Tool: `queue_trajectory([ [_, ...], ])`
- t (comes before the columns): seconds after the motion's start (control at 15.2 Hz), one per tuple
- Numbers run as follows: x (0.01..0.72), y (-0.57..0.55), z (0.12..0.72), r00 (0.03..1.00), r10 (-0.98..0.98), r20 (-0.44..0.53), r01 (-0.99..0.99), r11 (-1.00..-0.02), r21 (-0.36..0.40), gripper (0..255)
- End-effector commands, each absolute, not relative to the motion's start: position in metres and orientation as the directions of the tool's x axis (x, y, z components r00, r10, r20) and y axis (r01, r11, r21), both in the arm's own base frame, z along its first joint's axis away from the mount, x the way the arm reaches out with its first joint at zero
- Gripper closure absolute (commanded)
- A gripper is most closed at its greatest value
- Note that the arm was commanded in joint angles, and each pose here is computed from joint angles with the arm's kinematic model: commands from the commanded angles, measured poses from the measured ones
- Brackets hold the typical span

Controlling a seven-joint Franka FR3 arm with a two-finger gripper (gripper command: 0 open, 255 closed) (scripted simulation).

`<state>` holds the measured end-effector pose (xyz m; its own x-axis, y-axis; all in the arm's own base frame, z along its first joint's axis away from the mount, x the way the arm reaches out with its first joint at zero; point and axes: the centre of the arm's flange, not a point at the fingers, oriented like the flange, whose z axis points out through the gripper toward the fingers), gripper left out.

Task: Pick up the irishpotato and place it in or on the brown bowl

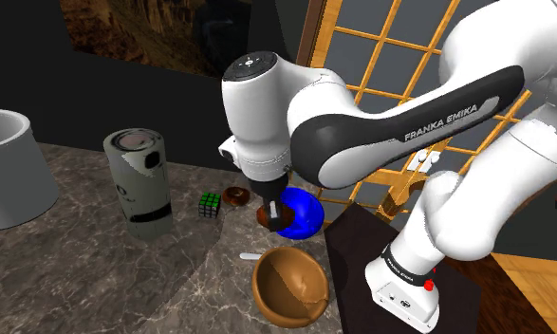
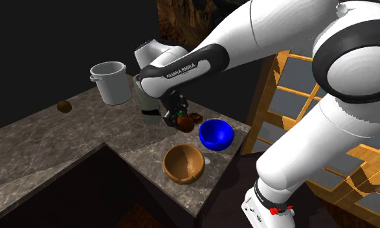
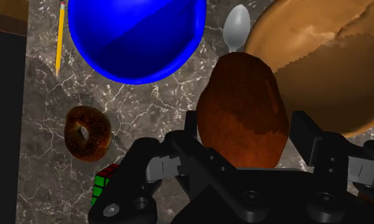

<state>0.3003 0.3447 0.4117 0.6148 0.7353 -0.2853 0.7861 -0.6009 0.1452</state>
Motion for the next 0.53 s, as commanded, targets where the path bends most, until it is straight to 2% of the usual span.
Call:
queue_trajectory([
  [0.0, 0.275, 0.350, 0.414, 0.616, 0.734, -0.286, 0.785, -0.602, 0.145, 255],
  [0.46, 0.193, 0.369, 0.414, 0.616, 0.734, -0.286, 0.785, -0.602, 0.145, 255],
])
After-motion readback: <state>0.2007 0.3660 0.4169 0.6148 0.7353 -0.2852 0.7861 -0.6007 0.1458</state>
